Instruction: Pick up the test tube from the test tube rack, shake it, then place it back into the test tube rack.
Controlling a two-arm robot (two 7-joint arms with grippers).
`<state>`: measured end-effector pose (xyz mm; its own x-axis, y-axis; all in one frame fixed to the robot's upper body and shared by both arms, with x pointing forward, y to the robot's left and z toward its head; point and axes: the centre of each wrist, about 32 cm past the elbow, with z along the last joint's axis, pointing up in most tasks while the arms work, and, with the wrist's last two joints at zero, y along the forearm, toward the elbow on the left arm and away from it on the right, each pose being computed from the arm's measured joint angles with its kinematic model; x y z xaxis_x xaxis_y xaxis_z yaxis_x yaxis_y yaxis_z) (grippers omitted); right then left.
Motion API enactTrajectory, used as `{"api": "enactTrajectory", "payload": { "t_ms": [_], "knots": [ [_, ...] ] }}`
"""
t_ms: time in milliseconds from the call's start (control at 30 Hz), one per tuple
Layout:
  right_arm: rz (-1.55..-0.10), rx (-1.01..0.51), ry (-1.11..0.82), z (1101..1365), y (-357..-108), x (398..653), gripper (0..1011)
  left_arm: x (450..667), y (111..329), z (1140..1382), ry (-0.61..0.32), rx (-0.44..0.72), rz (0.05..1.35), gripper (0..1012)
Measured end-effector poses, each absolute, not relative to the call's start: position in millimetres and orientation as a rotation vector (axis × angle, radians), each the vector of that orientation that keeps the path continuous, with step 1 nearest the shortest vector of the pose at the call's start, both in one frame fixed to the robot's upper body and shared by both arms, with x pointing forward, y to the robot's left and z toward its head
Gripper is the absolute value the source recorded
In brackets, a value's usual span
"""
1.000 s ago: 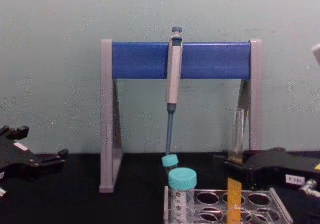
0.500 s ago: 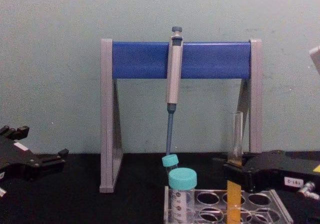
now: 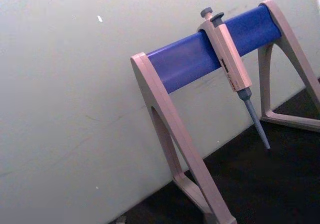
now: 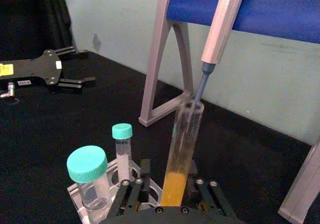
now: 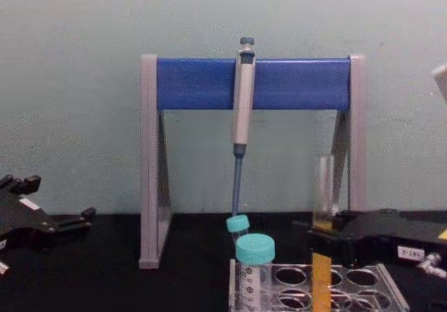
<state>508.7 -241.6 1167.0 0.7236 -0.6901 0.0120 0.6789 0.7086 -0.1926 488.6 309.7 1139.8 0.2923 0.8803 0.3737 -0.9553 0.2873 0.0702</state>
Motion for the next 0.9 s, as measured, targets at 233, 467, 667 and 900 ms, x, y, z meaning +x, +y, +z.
{"api": "enactTrajectory", "payload": {
  "t_ms": [233,467,667,900],
  "knots": [
    [-0.76,-0.188,0.062,1167.1,-241.6,508.7,620,488.6,309.7,1139.8,-0.285,0.304,1.248,1002],
    [-0.76,-0.188,0.062,1167.1,-241.6,508.7,840,488.6,309.7,1139.8,-0.285,0.304,1.248,1001],
    [-0.76,-0.187,0.062,1167.1,-241.6,508.7,1000,488.6,309.7,1139.8,-0.285,0.304,1.248,1001],
    [-0.76,-0.187,0.062,1167.1,-241.6,508.7,1000,488.6,309.7,1139.8,-0.285,0.304,1.248,1002]
  ]
}}
